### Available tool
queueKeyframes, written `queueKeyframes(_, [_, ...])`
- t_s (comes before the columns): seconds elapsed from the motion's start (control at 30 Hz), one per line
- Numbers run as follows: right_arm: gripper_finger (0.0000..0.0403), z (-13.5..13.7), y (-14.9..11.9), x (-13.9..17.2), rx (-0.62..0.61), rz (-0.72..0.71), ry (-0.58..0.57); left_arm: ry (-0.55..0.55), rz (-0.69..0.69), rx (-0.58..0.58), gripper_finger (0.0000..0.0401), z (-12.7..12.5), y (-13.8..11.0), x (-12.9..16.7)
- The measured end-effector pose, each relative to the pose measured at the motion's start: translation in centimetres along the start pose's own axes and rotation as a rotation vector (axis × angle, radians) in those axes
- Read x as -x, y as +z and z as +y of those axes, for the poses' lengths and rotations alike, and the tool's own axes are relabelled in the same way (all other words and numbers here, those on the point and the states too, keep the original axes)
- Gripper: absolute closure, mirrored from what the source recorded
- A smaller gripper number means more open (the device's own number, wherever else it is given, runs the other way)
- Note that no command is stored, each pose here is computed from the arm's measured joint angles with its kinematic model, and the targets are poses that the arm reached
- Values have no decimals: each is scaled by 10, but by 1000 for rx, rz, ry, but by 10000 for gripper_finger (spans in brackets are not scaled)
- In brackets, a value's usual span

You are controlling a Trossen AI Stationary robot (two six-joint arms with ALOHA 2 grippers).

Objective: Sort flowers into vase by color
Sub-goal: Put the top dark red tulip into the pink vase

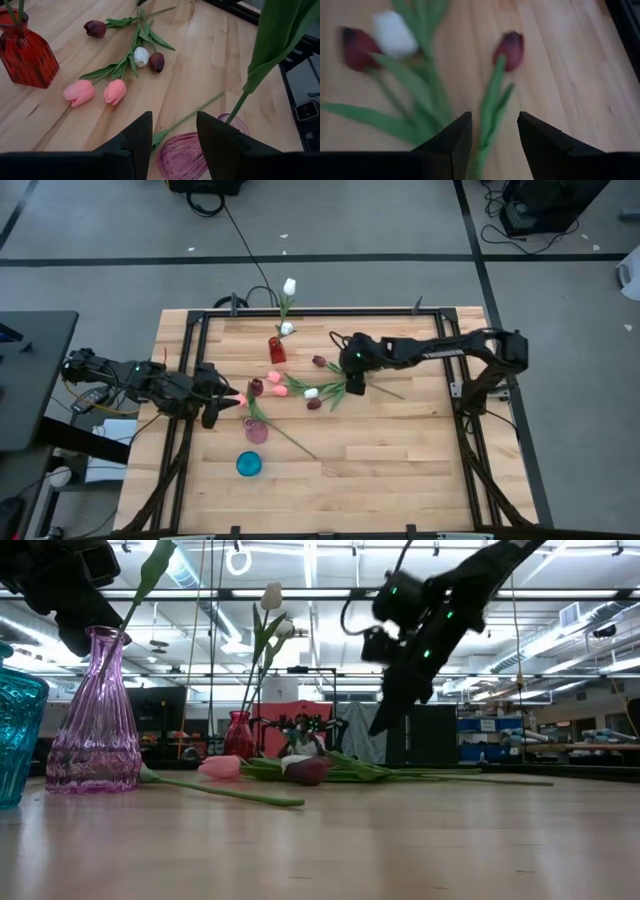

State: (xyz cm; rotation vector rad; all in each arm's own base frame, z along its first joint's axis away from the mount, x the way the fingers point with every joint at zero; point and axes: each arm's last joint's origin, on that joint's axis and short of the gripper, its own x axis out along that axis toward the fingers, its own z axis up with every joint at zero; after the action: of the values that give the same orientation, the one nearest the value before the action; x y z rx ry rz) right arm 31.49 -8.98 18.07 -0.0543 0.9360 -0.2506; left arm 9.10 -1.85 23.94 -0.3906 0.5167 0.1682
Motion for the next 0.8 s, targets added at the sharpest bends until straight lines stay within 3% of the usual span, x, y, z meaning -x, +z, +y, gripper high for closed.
queueKeyframes(0.23, [231, -18, 7, -46, 0, 58, 70, 6, 1, -22, 241, 0, 0, 0])
queueKeyframes(0.5, [231, -29, 10, -62, -8, 60, 70, 8, 4, -11, 241, 1, -1, 0])
queueKeyframes(0.8, [231, -27, 7, -69, -57, 63, 147, 18, 17, -1, 241, 1, -2, 0])
